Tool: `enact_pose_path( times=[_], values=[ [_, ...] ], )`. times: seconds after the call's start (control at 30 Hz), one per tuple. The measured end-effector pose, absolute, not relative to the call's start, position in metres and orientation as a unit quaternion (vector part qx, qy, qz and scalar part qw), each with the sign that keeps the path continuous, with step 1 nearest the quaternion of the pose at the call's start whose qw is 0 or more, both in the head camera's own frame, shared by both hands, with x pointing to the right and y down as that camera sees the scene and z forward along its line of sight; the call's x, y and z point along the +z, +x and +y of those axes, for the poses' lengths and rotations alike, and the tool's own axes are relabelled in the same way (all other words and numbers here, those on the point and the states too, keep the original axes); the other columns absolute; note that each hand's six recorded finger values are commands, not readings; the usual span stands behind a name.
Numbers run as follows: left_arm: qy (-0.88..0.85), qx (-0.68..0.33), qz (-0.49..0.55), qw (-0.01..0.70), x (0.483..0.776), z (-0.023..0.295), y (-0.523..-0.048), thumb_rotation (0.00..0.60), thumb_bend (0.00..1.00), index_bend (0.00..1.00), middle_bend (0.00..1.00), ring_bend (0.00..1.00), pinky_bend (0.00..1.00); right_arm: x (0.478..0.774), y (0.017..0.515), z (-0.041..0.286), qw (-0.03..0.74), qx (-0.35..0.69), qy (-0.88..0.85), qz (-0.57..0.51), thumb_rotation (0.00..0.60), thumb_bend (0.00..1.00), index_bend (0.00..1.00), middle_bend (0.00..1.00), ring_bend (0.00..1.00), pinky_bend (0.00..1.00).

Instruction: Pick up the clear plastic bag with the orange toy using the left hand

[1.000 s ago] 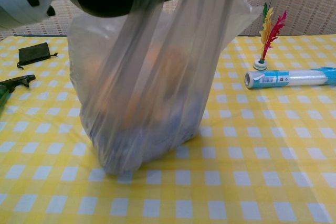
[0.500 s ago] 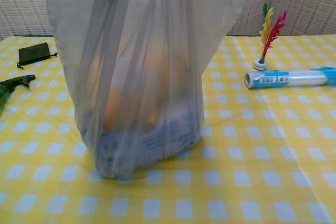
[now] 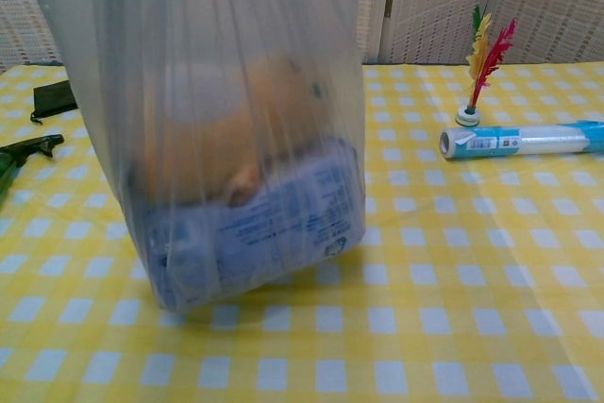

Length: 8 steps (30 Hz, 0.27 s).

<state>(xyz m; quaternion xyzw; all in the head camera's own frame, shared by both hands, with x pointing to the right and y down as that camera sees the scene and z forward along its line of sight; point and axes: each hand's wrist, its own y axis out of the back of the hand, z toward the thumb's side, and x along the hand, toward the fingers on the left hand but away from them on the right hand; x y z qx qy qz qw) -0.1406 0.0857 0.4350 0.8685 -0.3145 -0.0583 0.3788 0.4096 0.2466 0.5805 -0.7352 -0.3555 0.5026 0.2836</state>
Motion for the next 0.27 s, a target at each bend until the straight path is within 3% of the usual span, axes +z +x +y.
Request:
enact_pose_path(
  times=[0.27],
  values=[
    [0.896,-0.078,-0.312,0.306,0.342,0.027,-0.142,0.6,0.82,0.62,0.9,0.97,1.0,0.586,0.406,0.245,0.278,0.501,-0.741,-0.351,0.6,0.34,0.0,0.0,0.0,0.0]
  ],
)
